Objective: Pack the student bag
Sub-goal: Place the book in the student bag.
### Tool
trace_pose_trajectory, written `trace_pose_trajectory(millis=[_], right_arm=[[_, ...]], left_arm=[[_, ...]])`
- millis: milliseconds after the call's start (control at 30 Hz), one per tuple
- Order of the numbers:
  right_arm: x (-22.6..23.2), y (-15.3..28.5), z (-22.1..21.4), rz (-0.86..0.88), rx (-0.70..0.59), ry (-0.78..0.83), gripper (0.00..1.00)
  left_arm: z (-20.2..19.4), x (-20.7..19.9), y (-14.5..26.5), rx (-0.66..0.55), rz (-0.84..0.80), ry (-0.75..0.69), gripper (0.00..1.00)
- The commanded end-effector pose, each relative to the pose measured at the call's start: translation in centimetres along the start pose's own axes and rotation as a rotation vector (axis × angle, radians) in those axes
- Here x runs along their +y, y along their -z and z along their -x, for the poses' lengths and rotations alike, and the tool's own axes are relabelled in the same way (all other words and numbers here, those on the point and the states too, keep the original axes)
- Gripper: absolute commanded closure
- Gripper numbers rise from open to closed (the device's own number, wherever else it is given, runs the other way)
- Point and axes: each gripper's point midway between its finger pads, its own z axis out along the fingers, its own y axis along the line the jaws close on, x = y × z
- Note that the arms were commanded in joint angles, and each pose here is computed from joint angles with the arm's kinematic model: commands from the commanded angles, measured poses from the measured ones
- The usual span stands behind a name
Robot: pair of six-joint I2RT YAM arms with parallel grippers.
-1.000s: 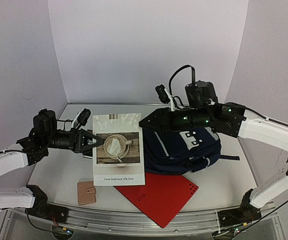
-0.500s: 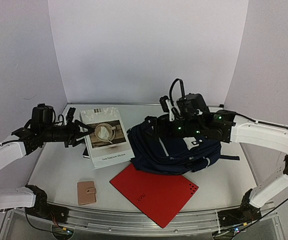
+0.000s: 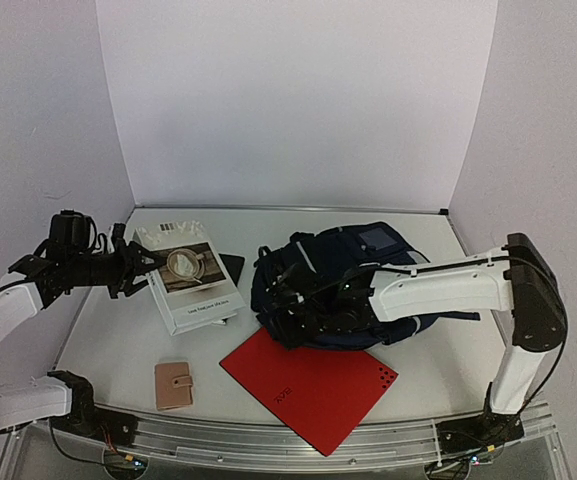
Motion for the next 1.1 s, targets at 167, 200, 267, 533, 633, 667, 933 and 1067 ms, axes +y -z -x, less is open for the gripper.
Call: trace_pose_trajectory(millis=[167,200,267,533,633,667,933,1067], right_arm=[[-4.0,-0.4,1.6,-0.373,-0.056,0.07,0.44],[-4.2,-0.4,1.5,-0.396,-0.057,0.073,0.49],[-4.5,-0.3,1.5,-0.422,-0.061,0.068,0.62],[-4.1,3.8,5.3,-0.358,-0.17,-0.073,0.93],[-4.1,6.7,7.6,-0.315,-0.241,-0.15,0.98],[-4.2,7.9,8.4,-0.297,-0.267,-0.179,0.99],[-4.5,14.3,12.1,-0.162,-0.409,-0.354,1.0],[-4.5,16.2,12.9,-0.097,-0.456,-0.399,1.0]], left_arm=[[0.4,-1.6,0.5,-0.023,-0.081,-0.015,0.78],[0.3,-1.7,0.5,-0.017,-0.085,-0.018,0.78],[0.1,-1.9,0.5,-0.005,-0.093,-0.025,0.78],[-0.6,-1.7,-0.3,0.052,-0.119,-0.013,0.79],[-1.1,-2.1,-0.7,0.081,-0.146,0.001,0.79],[-1.2,-2.3,-0.8,0.088,-0.151,-0.001,0.79],[-3.4,-6.0,-3.1,0.151,-0.194,-0.041,0.79],[-4.5,-7.6,-4.9,0.196,-0.228,-0.042,0.81]])
